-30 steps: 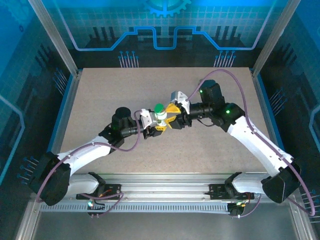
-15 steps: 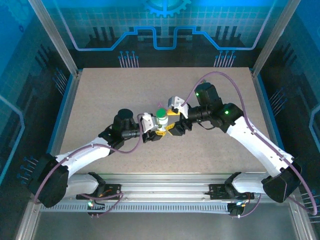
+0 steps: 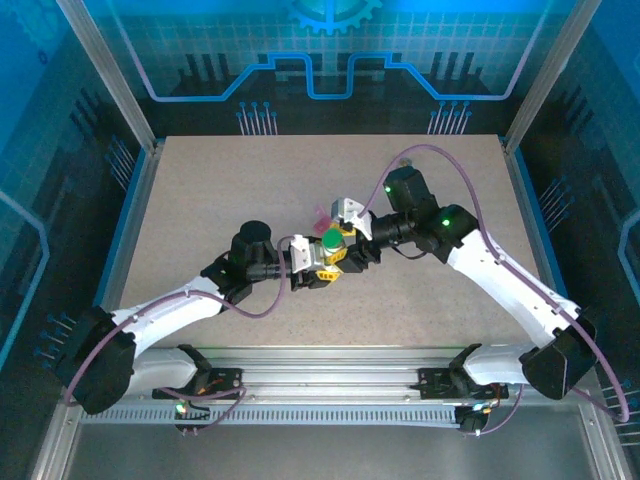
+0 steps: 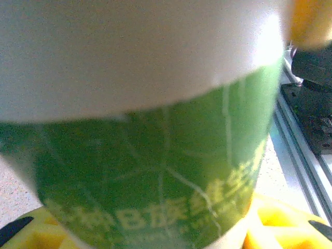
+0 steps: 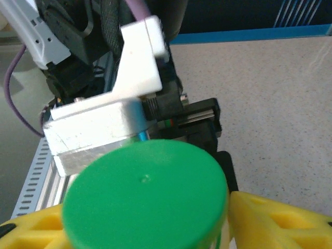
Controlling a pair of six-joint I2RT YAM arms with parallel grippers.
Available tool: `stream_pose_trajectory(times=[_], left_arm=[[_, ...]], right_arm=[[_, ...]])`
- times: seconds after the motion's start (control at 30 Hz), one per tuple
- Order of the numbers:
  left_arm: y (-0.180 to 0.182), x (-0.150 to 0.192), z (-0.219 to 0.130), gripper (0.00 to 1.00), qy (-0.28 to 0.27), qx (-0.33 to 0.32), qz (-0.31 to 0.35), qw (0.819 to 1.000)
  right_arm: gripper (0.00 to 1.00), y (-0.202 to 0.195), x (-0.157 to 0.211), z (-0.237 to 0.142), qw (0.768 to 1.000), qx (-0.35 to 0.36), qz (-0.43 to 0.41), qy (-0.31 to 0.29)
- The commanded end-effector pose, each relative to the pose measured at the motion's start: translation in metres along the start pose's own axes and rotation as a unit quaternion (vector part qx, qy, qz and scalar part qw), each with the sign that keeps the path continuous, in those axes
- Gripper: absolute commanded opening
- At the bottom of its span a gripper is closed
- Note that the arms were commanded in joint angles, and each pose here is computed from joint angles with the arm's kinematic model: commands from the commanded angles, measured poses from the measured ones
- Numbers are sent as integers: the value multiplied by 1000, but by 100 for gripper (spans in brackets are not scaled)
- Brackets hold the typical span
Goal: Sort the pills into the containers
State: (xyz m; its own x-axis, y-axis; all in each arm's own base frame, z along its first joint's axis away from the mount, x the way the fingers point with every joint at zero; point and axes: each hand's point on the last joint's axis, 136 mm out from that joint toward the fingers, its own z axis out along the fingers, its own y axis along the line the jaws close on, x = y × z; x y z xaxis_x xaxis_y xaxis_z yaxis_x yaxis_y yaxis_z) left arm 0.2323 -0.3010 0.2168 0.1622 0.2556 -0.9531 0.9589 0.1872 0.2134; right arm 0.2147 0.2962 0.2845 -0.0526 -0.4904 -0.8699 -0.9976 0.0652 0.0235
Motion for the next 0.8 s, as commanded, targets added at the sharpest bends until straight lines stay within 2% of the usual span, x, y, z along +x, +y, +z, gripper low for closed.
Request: stream_pose_trajectory(times=[0.0,0.1,0.3,0.33,0.43,0.5,0.6,0.7,0.77], left_arm=[[-2,-29,0,0,-37,17,43,998],[-1,-32,-1,0,-39,16,45,998],[5,-30,1,1,-31,4,40,999],[7,-29,1,8,-29,-3,38,999],[15,-23,1,39,-23,-31,32,999],[20,-19,0,99,-21,-49,32,998],[30,-16,-4,99,-22,-89,26,995],[44,-12,-11,99,-31,-146,18,989],[64,-7,-20,99,-26,-212,-3,977]], right_arm=[[62,13,10,8,999,-37,-5,11],[59,12,13,9,999,-35,-7,15],[35,5,8,4,1000,2,-18,-3],[31,3,8,2,1000,10,-14,-8],[22,-7,5,-8,998,42,7,-40],[22,-19,6,-16,995,76,30,-63],[22,-50,21,-29,981,155,83,-87],[21,-88,53,-39,949,263,155,-81],[21,-108,85,-42,922,327,197,-60]])
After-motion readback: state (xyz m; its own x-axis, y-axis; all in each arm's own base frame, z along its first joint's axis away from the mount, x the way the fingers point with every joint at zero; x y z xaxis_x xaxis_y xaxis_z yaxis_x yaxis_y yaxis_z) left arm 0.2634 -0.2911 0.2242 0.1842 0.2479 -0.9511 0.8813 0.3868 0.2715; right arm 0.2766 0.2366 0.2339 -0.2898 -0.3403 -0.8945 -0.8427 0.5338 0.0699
